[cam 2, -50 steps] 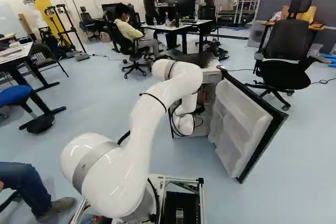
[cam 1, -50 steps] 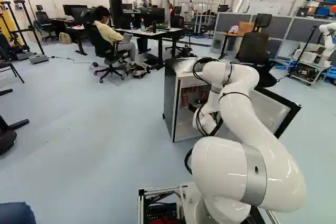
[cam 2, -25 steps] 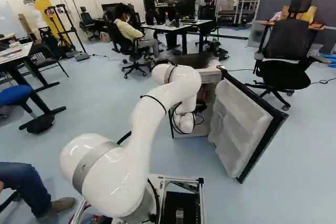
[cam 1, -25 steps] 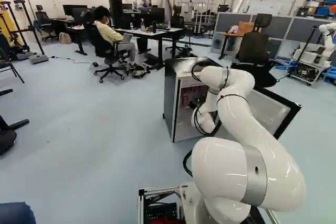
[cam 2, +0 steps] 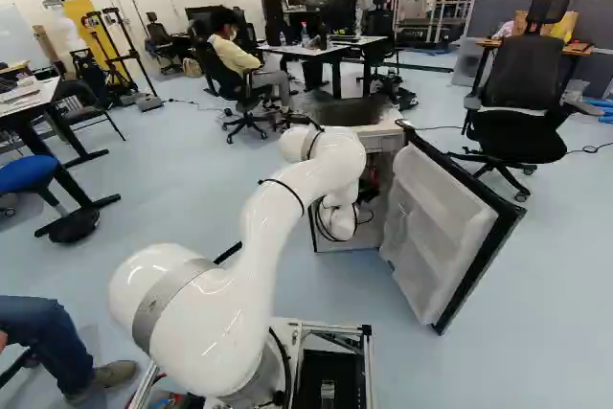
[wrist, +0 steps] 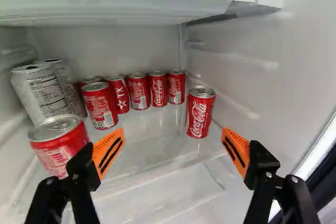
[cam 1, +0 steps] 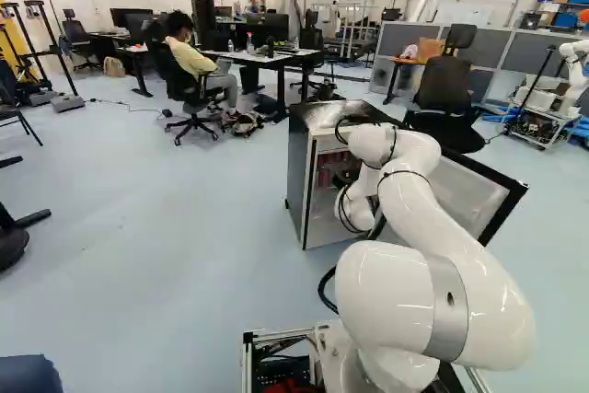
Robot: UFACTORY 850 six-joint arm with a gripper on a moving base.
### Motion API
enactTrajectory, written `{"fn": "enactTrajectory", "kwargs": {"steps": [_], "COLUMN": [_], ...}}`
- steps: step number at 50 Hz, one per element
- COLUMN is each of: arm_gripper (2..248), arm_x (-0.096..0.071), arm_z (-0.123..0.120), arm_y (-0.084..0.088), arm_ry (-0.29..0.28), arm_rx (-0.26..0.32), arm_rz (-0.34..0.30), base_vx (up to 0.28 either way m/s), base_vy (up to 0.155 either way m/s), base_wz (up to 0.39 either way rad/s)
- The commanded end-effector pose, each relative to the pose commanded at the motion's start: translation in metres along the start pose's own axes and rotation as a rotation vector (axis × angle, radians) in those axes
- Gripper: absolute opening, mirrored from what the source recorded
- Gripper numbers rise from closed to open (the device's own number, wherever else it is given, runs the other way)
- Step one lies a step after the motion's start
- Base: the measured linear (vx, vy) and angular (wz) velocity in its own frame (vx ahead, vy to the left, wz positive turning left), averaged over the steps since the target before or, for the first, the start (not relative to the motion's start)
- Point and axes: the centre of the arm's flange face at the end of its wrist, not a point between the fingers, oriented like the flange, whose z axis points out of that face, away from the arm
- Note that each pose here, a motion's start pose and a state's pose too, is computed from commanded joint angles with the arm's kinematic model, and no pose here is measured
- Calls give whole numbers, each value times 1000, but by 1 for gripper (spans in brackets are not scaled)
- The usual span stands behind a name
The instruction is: Grab a drink from the fridge
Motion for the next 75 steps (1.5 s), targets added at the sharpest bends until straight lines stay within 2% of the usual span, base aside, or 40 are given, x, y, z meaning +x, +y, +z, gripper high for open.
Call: {"fn": "enactTrajectory", "kwargs": {"steps": [32, 55, 75], "arm_gripper": [247, 247, 247], "arm_x": [-20, -28, -31], "arm_z": [37, 57, 63], "arm_y": [10, 6, 5], "arm_ry": [29, 81, 97], "arm_rx": [-45, -37, -34], "arm_rz": [-5, -12, -15], "base_vx": [0, 0, 0], "base_vy": [0, 0, 0], "base_wz": [0, 0, 0]}}
